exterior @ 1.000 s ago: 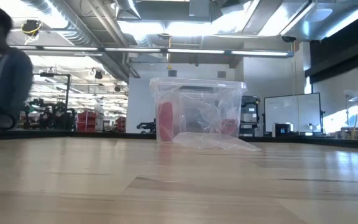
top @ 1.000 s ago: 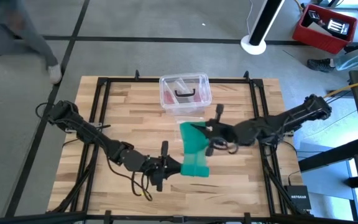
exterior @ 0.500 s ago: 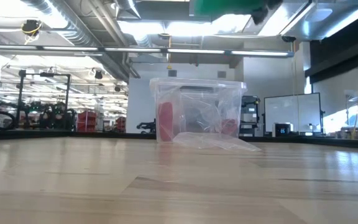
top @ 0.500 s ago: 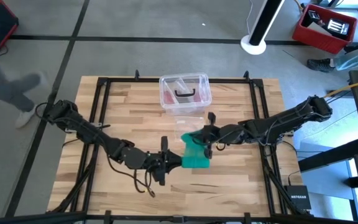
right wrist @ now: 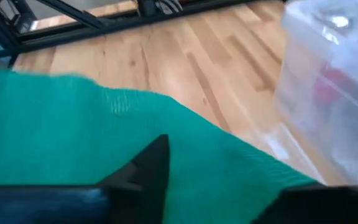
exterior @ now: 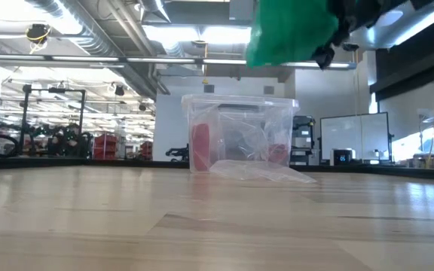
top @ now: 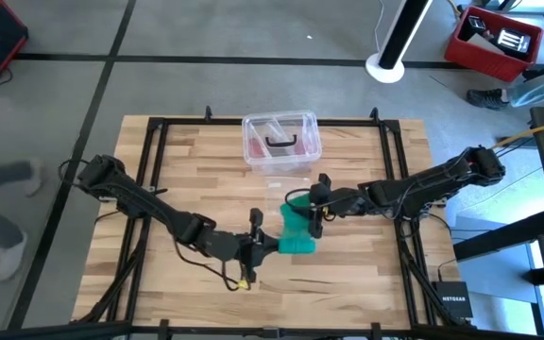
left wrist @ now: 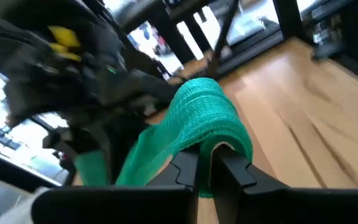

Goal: Roll bandage
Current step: Roll the green bandage

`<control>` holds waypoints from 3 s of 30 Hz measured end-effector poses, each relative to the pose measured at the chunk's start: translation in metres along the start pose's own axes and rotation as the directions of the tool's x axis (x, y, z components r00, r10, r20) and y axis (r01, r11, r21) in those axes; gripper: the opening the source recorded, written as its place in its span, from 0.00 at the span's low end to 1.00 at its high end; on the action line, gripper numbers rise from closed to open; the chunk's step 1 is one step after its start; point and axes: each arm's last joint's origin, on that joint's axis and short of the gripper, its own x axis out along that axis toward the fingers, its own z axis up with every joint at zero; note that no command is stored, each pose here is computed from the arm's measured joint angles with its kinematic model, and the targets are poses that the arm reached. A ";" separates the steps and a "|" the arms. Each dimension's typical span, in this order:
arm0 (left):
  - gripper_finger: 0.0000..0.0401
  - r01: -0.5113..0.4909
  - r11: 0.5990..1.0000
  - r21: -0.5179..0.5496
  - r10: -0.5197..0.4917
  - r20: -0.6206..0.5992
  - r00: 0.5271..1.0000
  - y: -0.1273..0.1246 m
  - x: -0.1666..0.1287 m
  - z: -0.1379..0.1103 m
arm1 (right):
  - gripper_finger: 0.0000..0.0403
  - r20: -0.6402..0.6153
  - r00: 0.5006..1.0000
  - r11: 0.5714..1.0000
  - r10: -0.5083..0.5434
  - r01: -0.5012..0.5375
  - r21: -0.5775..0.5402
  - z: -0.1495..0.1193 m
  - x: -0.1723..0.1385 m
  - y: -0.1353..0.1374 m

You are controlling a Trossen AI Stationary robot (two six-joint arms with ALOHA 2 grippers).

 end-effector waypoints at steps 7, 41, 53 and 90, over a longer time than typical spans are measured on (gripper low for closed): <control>0.04 0.021 0.997 -0.069 -0.028 -0.102 0.994 -0.021 0.022 -0.025 | 0.58 -0.060 0.997 0.992 0.052 -0.045 0.116 -0.012 0.002 -0.003; 0.04 0.012 0.979 -0.203 -0.062 -0.244 0.968 -0.029 0.039 -0.054 | 0.64 -0.111 0.992 0.682 0.065 0.037 0.731 0.016 0.000 -0.024; 0.04 0.080 0.900 -0.429 -0.197 -0.235 0.952 -0.045 0.049 -0.065 | 0.64 -0.255 0.964 0.548 0.074 0.175 0.818 0.006 0.000 -0.037; 0.04 0.205 0.783 -0.587 -0.221 0.045 0.974 0.013 0.018 -0.011 | 0.64 -0.074 0.975 0.962 0.211 -0.193 0.196 0.075 -0.072 -0.033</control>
